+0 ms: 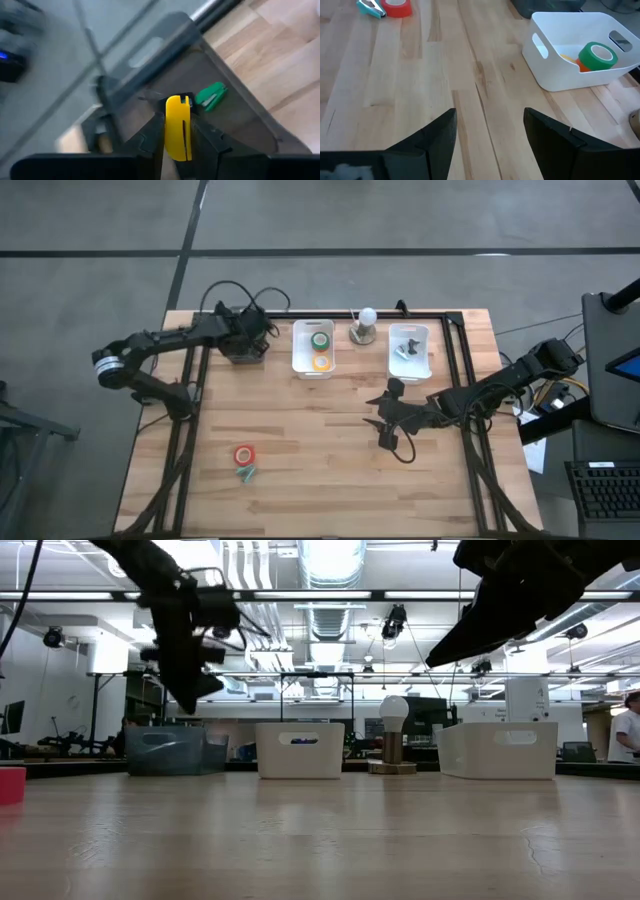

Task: Pick and place Stapler, Stapler remover, tape
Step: Put the yellow stapler into the black bin, then put the orange tape into the left white bin

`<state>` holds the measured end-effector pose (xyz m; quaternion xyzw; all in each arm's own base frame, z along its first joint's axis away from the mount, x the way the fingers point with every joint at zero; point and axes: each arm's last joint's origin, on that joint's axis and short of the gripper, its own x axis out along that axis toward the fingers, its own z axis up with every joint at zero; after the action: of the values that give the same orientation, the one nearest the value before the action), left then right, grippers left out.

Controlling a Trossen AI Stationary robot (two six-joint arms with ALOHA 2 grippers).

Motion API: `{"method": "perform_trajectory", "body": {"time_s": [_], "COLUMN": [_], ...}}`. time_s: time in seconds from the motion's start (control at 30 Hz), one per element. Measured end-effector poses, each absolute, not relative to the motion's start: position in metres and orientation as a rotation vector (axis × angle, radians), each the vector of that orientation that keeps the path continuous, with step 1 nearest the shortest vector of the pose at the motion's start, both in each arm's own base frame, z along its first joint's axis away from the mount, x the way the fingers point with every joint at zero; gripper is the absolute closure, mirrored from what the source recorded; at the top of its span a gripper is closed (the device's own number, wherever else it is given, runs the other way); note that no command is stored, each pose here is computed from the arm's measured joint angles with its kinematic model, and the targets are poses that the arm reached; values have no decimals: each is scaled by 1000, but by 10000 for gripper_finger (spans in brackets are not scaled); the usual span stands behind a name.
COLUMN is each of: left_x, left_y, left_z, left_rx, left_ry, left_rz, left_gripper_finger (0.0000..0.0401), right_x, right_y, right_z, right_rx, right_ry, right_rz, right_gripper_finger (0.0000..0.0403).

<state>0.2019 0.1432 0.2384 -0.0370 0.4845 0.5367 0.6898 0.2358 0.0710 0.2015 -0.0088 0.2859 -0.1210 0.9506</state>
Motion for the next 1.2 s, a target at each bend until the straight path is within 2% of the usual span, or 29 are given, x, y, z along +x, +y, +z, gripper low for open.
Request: {"method": "perform_trajectory", "body": {"time_s": [0.17,0.37,0.6,0.77,0.87,1.2], "left_x": [192,187,188,186,186,184], "left_y": [167,169,164,162,161,159], "left_z": [217,209,202,199,199,204], "left_rx": [-251,-266,-337,-380,-391,-393], "left_ry": [998,997,1007,1000,1005,999], "left_rz": [1084,1124,1007,1031,1027,1026], "left_gripper_finger": [317,318,312,310,294,205], "right_x": [236,236,236,236,236,236], "right_y": [71,71,71,71,71,71], "right_z": [201,201,201,201,201,201], "right_rx": [-18,-19,-19,-19,-19,-27], "right_ry": [582,582,583,583,583,585], "right_rz": [-246,-246,-246,-247,-247,-245], "right_gripper_finger": [177,177,177,177,177,177]}}
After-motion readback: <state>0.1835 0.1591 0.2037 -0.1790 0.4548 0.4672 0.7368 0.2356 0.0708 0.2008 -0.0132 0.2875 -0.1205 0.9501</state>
